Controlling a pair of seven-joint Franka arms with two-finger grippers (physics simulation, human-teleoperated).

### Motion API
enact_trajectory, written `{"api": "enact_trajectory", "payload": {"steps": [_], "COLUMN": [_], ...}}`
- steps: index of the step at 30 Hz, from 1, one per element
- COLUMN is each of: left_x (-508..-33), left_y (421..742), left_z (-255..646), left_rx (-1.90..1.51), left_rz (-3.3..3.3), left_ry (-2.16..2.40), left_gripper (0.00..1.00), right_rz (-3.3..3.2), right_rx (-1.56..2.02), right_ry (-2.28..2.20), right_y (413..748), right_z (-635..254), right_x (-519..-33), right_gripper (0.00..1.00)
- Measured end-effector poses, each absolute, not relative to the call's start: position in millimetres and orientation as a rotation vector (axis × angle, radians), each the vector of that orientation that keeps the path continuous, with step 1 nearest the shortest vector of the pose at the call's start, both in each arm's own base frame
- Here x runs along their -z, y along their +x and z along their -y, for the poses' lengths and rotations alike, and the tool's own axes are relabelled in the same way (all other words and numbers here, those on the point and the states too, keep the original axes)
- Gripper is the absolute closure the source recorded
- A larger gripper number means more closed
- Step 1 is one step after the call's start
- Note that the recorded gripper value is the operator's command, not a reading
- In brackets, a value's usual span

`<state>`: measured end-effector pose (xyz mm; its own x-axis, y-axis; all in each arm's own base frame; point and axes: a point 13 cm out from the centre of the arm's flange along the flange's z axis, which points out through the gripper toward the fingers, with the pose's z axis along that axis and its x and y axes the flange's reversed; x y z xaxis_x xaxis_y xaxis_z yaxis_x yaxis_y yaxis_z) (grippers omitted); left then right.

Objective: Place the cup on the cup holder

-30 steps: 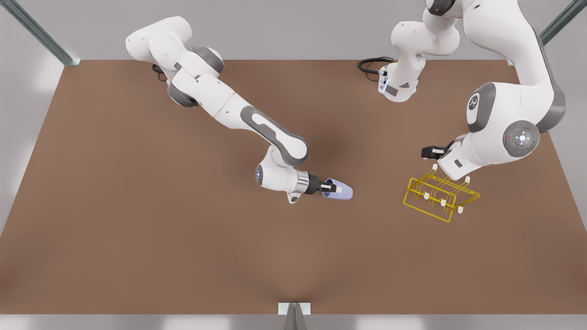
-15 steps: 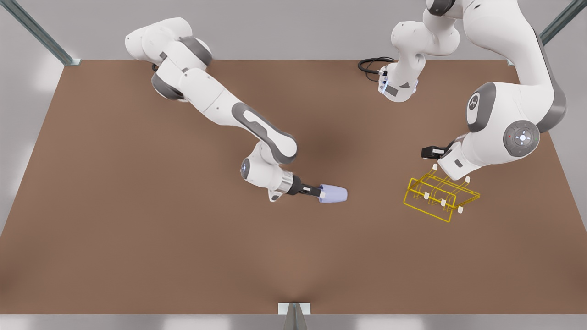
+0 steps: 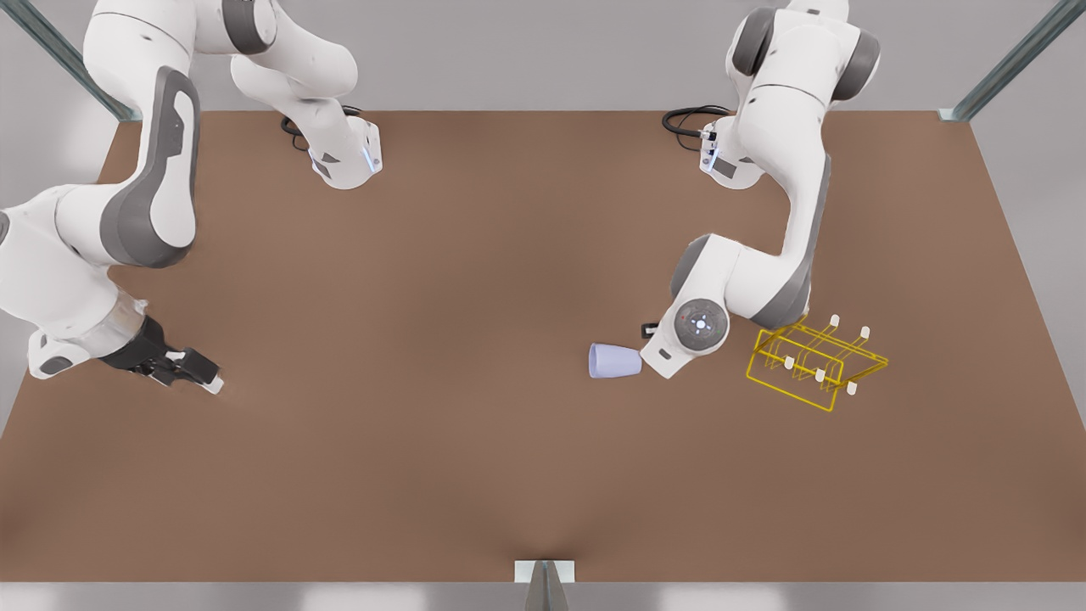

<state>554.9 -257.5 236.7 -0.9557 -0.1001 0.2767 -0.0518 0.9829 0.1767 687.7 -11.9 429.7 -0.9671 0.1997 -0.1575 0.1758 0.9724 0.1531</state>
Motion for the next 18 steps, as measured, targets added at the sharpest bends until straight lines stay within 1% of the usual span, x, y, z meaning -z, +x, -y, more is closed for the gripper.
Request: {"api": "enact_trajectory", "payload": {"steps": [2, 3, 4, 5, 7, 8, 9, 10, 12, 14, 18], "left_x": [-210.8, -202.0, -196.2, -192.3, -191.8, -189.4, -186.0, -179.5, -165.5, -153.6, -144.3], "left_y": [553.2, 560.1, 569.5, 579.9, 620.7, 633.5, 638.6, 636.1, 616.9, 604.3, 588.4], "left_z": [254.1, 259.1, 269.8, 283.9, 299.8, 306.7, 313.0, 319.7, 330.3, 337.5, 338.9], "left_rx": [0.213, 0.174, 0.113, 0.037, -0.144, -0.208, -0.252, -0.275, -0.276, -0.274, -0.289], "left_rz": [2.895, 2.921, 2.938, 2.940, 2.878, 2.828, 2.773, 2.711, 2.579, 2.463, 2.258], "left_ry": [0.364, 0.510, 0.659, 0.805, 1.135, 1.271, 1.383, 1.475, 1.630, 1.763, 1.995], "left_gripper": [0.00, 0.00, 0.00, 0.00, 0.00, 0.00, 0.00, 0.00, 0.00, 0.00, 0.00], "right_rz": [-3.037, -3.078, -3.105, -3.123, -3.141, -3.149, -3.154, -3.154, -3.151, -3.153, -3.158], "right_rx": [-0.120, -0.095, -0.074, -0.057, -0.031, -0.023, -0.016, -0.010, -0.001, 0.003, 0.006], "right_ry": [0.228, 0.203, 0.184, 0.170, 0.148, 0.138, 0.129, 0.120, 0.103, 0.090, 0.071], "right_y": [654.6, 633.5, 620.9, 614.1, 610.2, 609.2, 609.0, 610.7, 614.9, 615.4, 614.8], "right_z": [17.8, 17.5, 19.0, 21.0, 24.8, 26.0, 27.0, 27.6, 28.0, 28.0, 27.8], "right_x": [-422.7, -414.1, -408.3, -404.4, -400.5, -398.5, -397.7, -398.2, -400.4, -400.8, -400.8], "right_gripper": [0.00, 0.00, 0.00, 0.00, 0.00, 0.00, 0.00, 0.00, 0.00, 0.00, 0.00]}}
